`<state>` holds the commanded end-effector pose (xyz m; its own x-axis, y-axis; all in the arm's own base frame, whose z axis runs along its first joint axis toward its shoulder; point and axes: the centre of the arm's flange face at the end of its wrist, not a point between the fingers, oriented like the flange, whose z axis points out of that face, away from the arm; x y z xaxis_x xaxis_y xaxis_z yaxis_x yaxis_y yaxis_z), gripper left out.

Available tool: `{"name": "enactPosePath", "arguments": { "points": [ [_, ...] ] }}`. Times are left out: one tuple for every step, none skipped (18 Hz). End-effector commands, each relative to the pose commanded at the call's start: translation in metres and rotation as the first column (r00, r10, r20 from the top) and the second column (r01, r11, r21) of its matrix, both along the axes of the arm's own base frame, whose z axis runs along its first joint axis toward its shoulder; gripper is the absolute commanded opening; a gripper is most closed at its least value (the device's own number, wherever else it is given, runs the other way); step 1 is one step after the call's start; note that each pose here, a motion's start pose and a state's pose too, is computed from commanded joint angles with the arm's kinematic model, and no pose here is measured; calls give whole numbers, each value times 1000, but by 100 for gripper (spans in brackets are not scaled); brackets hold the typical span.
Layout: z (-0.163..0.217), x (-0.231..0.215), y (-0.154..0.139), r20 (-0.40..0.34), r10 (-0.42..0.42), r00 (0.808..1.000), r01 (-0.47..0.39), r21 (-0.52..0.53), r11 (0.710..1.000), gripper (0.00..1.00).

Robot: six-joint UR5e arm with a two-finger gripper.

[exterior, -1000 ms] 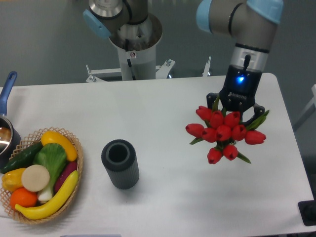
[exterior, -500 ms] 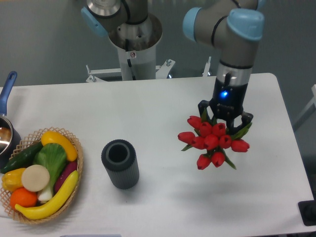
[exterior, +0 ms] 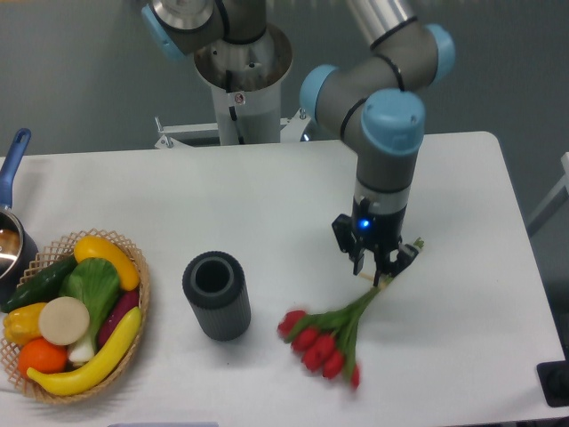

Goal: Place the flowers on the table

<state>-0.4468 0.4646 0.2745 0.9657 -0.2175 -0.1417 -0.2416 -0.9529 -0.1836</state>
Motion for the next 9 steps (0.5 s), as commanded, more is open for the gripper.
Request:
{"name": "enactPosePath", "arguments": {
  "points": [
    [0,-1,1,2,0,1000,0,0,1000,42],
    [2,-2,2,3,-1,1000,1,2,1000,42],
    [0,-2,1,7,-1,1000,1,-1,1000,42],
    [0,-2,2,6,-1,1000,1,0,1000,42],
    [2,-2,2,4,-1,1000,1,3,1000,43],
    [4,-2,3,2,-2,1000,2,11,1000,47],
    [8,-3,4,-1,-3,1000,4,29,1000,61],
    [17,-7,5,-14,-3,1000,3,43,999,87],
    [26,-12,5,-32,1,999,1,52,999,100]
  ]
}}
